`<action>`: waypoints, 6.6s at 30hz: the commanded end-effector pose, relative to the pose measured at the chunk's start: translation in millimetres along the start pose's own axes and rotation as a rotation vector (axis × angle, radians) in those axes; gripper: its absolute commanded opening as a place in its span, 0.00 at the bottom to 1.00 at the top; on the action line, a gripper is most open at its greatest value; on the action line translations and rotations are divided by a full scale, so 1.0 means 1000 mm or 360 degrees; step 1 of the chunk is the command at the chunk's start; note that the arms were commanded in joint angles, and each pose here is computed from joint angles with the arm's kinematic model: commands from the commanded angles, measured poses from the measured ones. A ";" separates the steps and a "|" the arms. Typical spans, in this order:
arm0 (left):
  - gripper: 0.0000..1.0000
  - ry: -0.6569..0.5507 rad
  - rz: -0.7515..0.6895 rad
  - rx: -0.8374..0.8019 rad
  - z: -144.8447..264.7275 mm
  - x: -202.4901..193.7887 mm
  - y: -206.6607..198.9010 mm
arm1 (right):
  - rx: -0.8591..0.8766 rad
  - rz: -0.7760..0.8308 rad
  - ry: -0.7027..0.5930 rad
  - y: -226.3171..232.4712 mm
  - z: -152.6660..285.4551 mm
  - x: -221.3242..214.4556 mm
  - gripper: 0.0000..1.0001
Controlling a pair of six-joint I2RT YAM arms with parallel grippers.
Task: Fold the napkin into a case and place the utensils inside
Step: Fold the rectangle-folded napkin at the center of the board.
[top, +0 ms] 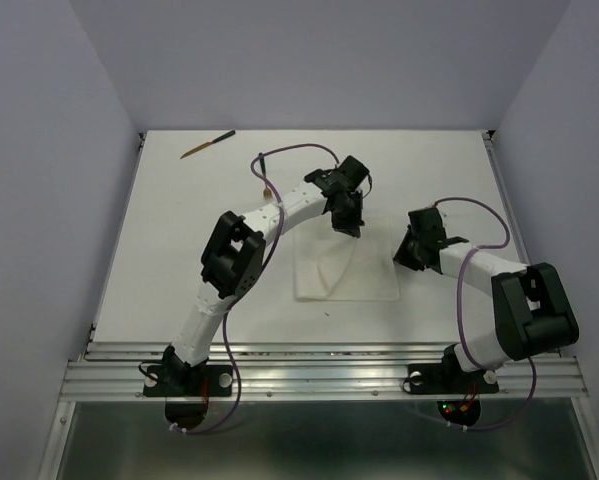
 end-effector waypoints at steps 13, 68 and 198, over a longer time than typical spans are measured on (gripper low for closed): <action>0.00 -0.0089 -0.0042 -0.0093 0.027 0.004 -0.014 | 0.0025 0.0040 -0.0022 0.000 0.015 0.001 0.43; 0.00 0.0073 -0.0025 -0.0350 0.012 -0.015 -0.076 | 0.0200 0.0002 0.0123 0.023 -0.006 -0.020 0.06; 0.19 0.0010 0.0166 -0.0010 0.020 -0.024 0.112 | 0.0246 0.0496 0.0015 0.099 0.084 -0.059 0.37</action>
Point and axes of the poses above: each gripper's point midway between its finger pads, its own z axis back along the fingers, its own y axis along the line the jaws close on, x = y × z, the point moved 2 cm from there along z, back along the fingers, and after that the axes turned 12 degrees about z, right-handed, at the moved point
